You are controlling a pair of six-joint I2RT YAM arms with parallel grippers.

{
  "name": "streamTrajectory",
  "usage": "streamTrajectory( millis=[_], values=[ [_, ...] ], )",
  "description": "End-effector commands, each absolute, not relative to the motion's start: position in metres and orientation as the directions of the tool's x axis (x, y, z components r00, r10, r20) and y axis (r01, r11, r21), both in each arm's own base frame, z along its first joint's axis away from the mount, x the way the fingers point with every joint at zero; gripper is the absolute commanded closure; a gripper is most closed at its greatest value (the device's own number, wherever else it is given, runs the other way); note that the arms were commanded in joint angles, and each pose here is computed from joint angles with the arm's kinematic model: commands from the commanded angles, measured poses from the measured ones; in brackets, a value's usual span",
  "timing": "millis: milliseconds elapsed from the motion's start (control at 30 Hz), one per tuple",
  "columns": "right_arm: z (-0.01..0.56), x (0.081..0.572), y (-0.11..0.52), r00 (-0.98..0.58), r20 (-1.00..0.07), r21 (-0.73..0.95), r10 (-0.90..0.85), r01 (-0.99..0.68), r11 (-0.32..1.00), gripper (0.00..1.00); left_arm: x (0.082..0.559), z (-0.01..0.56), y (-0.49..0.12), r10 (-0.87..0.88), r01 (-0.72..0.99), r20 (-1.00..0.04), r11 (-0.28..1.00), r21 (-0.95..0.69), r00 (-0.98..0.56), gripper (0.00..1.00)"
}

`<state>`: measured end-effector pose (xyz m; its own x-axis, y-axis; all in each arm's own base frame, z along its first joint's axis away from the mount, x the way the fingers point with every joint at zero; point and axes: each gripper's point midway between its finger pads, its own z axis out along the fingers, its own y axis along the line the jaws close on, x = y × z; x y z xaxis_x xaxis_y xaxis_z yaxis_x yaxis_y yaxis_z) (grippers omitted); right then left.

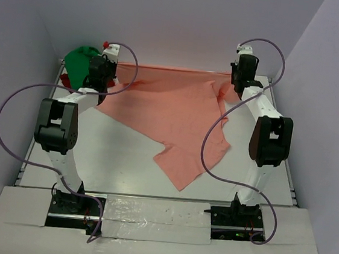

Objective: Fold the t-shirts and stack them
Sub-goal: Flatten out the tshirt

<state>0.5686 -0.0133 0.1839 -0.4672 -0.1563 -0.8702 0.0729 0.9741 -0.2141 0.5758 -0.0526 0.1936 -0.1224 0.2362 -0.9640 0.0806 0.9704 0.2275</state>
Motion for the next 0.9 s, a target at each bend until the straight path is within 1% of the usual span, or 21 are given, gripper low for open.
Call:
streamTrajectory(
  millis=[0, 33, 100, 133, 167, 233, 267, 300, 333, 367, 400, 433, 467, 500, 600, 667, 700, 767, 800, 833, 867],
  values=[
    [0.25, 0.587, -0.068, -0.271, -0.955, -0.222, -0.12, 0.385, 0.896, 1.0, 0.592, 0.251, -0.008, 0.252, -0.182, -0.967, 0.953, 0.241, 0.038, 1.0],
    [0.262, 0.591, -0.071, -0.205, -0.972, -0.197, -0.118, 0.423, 0.885, 1.0, 0.595, 0.252, -0.007, 0.25, -0.206, -0.966, 0.951, 0.232, 0.066, 1.0],
    [0.262, 0.585, -0.083, -0.176, -0.978, -0.183, -0.109, 0.49, 0.853, 1.0, 0.594, 0.251, -0.001, 0.251, -0.258, -0.964, 0.94, 0.222, 0.083, 1.0],
    [0.267, 0.584, -0.085, -0.122, -0.987, -0.155, -0.107, 0.518, 0.841, 1.0, 0.595, 0.253, -0.001, 0.248, -0.279, -0.962, 0.937, 0.208, 0.114, 0.99],
    [0.273, 0.581, -0.088, -0.084, -0.991, -0.134, -0.105, 0.541, 0.83, 1.0, 0.594, 0.256, 0.0, 0.25, -0.301, -0.959, 0.932, 0.201, 0.134, 0.97],
    [0.293, 0.575, -0.094, 0.015, -0.994, -0.077, -0.106, 0.588, 0.805, 1.0, 0.593, 0.265, -0.004, 0.254, -0.334, -0.948, 0.925, 0.18, 0.193, 0.87],
    [0.293, 0.573, -0.096, 0.025, -0.994, -0.071, -0.107, 0.596, 0.8, 1.0, 0.594, 0.267, -0.006, 0.272, -0.343, -0.941, 0.919, 0.192, 0.203, 0.78],
    [0.291, 0.576, -0.095, 0.022, -0.993, -0.077, -0.112, 0.594, 0.801, 0.99, 0.595, 0.263, -0.01, 0.275, -0.355, -0.94, 0.915, 0.191, 0.203, 0.45],
    [0.298, 0.582, -0.093, 0.015, -0.994, -0.083, -0.113, 0.583, 0.808, 0.85, 0.598, 0.27, -0.014, 0.274, -0.358, -0.935, 0.916, 0.183, 0.223, 0.29],
    [0.295, 0.587, -0.092, -0.006, -0.994, -0.093, -0.11, 0.575, 0.813, 0.63, 0.601, 0.27, -0.018, 0.286, -0.362, -0.933, 0.911, 0.195, 0.217, 0.21],
    [0.285, 0.594, -0.091, -0.031, -0.994, -0.102, -0.103, 0.568, 0.816, 0.25, 0.602, 0.266, -0.023, 0.288, -0.377, -0.935, 0.905, 0.196, 0.205, 0.11],
    [0.289, 0.599, -0.088, -0.051, -0.994, -0.111, -0.099, 0.557, 0.823, 0.17, 0.604, 0.272, -0.026, 0.287, -0.384, -0.933, 0.904, 0.188, 0.219, 0.04],
    [0.286, 0.6, -0.088, -0.064, -0.993, -0.116, -0.097, 0.554, 0.824, 0.13, 0.603, 0.275, -0.029, 0.297, -0.39, -0.929, 0.9, 0.195, 0.222, 0.01],
    [0.286, 0.6, -0.087, -0.07, -0.992, -0.123, -0.101, 0.552, 0.824, 0.1, 0.603, 0.276, -0.037, 0.3, -0.389, -0.927, 0.9, 0.197, 0.225, 0.01],
    [0.291, 0.588, -0.075, -0.057, -0.991, -0.134, -0.122, 0.522, 0.843, 0.09, 0.588, 0.287, -0.043, 0.321, -0.411, -0.918, 0.888, 0.207, 0.232, 0.01],
    [0.297, 0.584, -0.066, -0.069, -0.989, -0.145, -0.128, 0.491, 0.859, 0.09, 0.58, 0.286, -0.045, 0.319, -0.4, -0.923, 0.891, 0.214, 0.216, 0.01],
    [0.298, 0.581, -0.064, -0.082, -0.988, -0.153, -0.129, 0.486, 0.86, 0.08, 0.571, 0.298, -0.05, 0.305, -0.382, -0.925, 0.902, 0.203, 0.229, 0.01],
    [0.295, 0.576, -0.054, -0.136, -0.981, -0.183, -0.136, 0.441, 0.878, 0.08, 0.564, 0.281, -0.062, 0.262, -0.289, -0.948, 0.935, 0.204, 0.179, 0.01],
    [0.288, 0.572, -0.051, -0.185, -0.973, -0.207, -0.14, 0.426, 0.881, 0.07, 0.557, 0.276, -0.066, 0.25, -0.229, -0.962, 0.948, 0.22, 0.112, 0.02],
    [0.288, 0.57, -0.048, -0.199, -0.969, -0.216, -0.144, 0.414, 0.884, 0.07, 0.552, 0.261, -0.075, 0.202, -0.16, -0.977, 0.969, 0.189, 0.07, 0.03],
    [0.29, 0.568, -0.04, -0.205, -0.967, -0.22, -0.149, 0.389, 0.894, 0.07, 0.549, 0.253, -0.097, 0.192, -0.008, -0.98, 0.981, 0.192, 0.049, 0.04]
  ],
)
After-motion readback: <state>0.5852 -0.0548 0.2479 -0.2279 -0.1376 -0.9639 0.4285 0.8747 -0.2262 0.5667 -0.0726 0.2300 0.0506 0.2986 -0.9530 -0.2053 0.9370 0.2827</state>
